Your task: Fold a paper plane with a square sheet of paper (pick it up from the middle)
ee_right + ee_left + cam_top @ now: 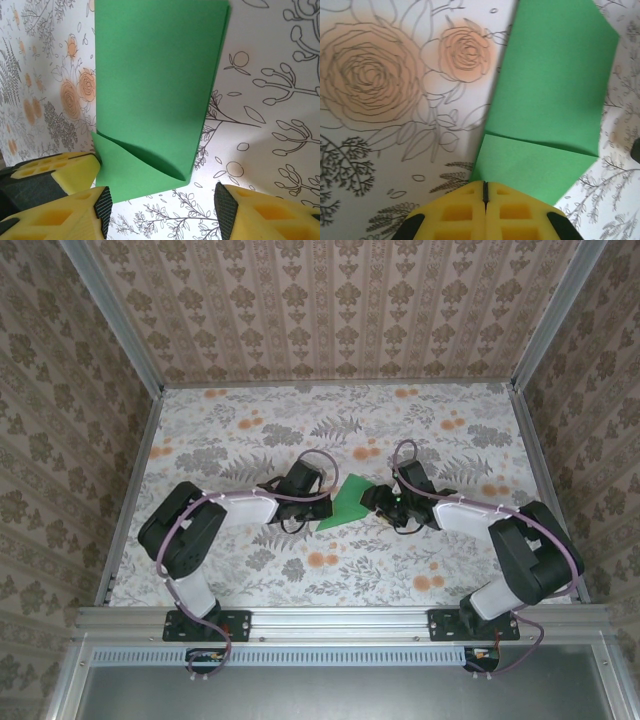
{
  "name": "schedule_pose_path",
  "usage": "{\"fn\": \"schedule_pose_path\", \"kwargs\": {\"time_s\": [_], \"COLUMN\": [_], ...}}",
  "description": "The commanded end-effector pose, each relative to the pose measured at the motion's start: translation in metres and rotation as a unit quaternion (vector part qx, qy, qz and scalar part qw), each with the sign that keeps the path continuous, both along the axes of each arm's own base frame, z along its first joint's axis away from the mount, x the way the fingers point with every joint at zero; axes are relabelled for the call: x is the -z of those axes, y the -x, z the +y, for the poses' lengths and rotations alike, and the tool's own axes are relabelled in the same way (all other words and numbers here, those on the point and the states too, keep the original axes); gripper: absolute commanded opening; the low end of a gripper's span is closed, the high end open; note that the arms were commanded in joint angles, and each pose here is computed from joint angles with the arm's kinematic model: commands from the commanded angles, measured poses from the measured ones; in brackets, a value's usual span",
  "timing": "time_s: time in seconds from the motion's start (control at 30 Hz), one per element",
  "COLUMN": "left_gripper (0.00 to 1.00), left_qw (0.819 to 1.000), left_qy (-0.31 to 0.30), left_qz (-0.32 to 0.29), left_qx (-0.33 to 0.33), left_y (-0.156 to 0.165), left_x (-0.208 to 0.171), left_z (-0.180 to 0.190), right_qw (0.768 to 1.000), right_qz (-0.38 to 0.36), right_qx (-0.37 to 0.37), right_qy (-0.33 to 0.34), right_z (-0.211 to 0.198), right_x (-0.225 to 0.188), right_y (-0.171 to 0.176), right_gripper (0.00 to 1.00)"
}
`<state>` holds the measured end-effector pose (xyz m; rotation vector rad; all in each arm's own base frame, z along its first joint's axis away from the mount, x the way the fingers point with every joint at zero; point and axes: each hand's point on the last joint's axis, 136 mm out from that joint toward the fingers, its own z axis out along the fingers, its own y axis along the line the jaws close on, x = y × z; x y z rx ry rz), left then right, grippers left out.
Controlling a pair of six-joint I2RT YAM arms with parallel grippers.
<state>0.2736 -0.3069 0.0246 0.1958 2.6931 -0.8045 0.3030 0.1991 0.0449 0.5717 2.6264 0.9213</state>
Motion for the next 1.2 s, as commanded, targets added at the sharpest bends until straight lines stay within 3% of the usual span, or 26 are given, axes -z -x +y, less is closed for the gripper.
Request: {"fn": "schedule_pose_path", "kwargs": {"time_s": [0.0, 1.17], "left_gripper": [0.0, 0.0], "left_qw": [0.999, 0.998], "left_qy": [-0.013, -0.012], "left_qz": [0.016, 0.042], "left_qx": [-0.029, -0.042], "left_y": [-0.004, 0.002], "left_x": [0.008, 0.017], "left_z": [0.008, 0.018], "right_qw": [1.0, 0.991], "right_qz": [0.019, 0.037], "right_qx": [0.006, 0.007], "right_qy": [-0.018, -0.126], "right_z": [0.004, 0.039], "right_x": [0.007, 0.013], "right_y": [0.003, -0.008], "right_gripper": [0.59, 0.35]}}
